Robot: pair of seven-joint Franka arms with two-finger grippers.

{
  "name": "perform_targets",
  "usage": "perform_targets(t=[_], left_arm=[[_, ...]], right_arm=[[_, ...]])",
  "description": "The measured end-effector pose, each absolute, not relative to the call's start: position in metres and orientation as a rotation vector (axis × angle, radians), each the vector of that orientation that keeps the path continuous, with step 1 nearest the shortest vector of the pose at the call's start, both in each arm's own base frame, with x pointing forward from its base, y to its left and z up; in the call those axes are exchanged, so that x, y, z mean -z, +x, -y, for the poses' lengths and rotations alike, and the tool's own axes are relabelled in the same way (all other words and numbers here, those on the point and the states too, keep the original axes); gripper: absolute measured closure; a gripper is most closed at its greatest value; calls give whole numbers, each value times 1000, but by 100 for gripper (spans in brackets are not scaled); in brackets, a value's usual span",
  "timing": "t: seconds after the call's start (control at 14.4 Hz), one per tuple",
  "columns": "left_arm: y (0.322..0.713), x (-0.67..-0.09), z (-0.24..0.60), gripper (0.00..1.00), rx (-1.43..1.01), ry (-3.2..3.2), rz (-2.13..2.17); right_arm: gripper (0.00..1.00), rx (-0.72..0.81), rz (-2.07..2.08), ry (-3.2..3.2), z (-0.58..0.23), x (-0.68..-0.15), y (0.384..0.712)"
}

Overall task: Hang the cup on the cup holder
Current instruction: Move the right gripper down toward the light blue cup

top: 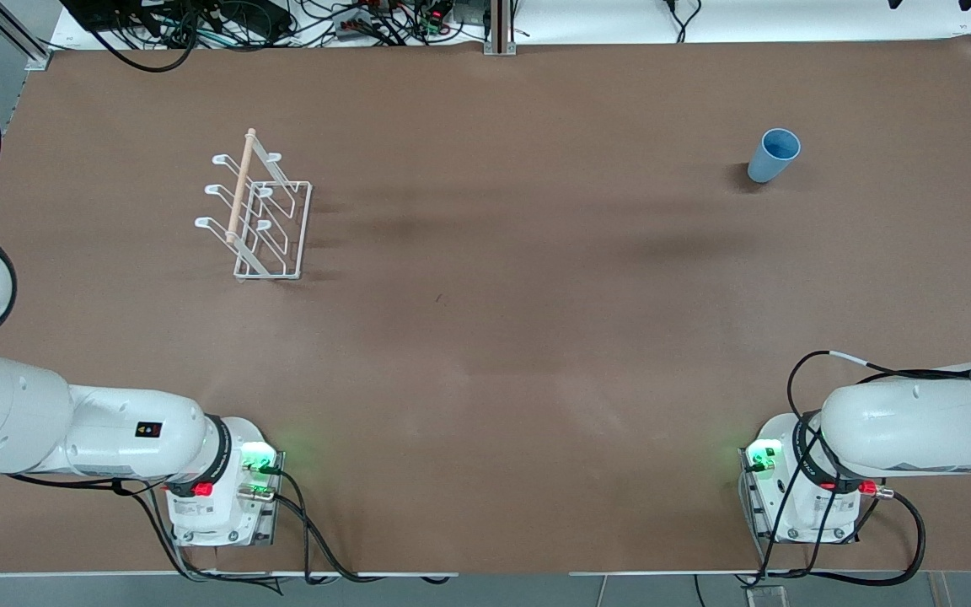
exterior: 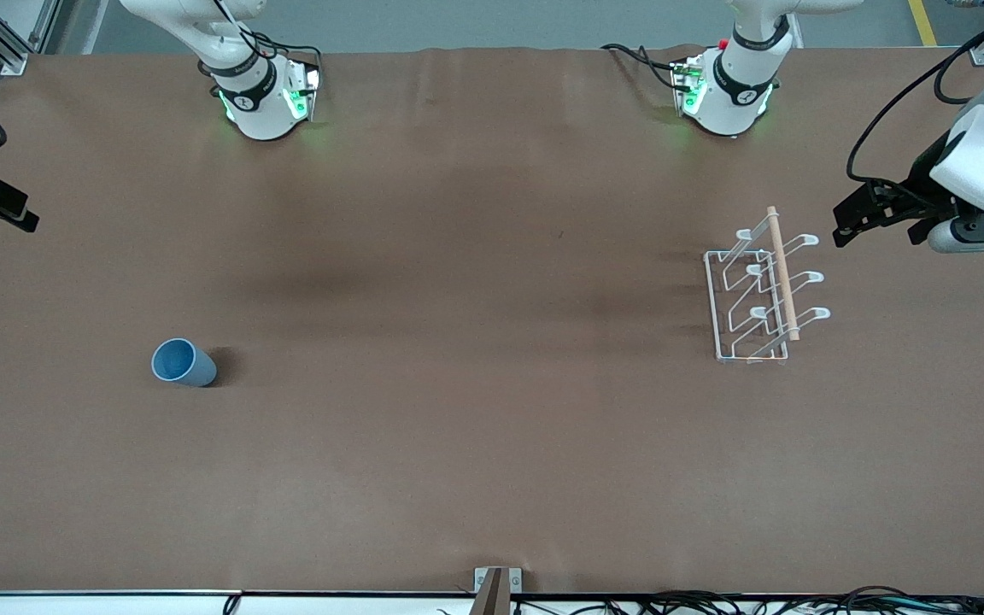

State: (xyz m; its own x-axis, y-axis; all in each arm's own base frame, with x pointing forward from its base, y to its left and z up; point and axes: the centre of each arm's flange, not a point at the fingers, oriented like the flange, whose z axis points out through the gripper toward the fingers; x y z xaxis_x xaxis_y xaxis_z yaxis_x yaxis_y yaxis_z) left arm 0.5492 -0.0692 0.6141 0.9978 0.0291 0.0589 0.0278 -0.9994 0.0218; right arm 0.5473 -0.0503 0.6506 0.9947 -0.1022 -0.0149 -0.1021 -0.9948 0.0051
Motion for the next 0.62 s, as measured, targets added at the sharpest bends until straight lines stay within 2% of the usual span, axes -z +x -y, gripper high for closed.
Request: perform_targets(t=[0.42,0.62], left_arm=[[550,-613,69,0,-91,3119,-44],[550,-612,70,0,-88,3119,-44]], right_arm=[[0,26,141,3134,50,-650,548],[0,46,114,3134,51,-618,563]])
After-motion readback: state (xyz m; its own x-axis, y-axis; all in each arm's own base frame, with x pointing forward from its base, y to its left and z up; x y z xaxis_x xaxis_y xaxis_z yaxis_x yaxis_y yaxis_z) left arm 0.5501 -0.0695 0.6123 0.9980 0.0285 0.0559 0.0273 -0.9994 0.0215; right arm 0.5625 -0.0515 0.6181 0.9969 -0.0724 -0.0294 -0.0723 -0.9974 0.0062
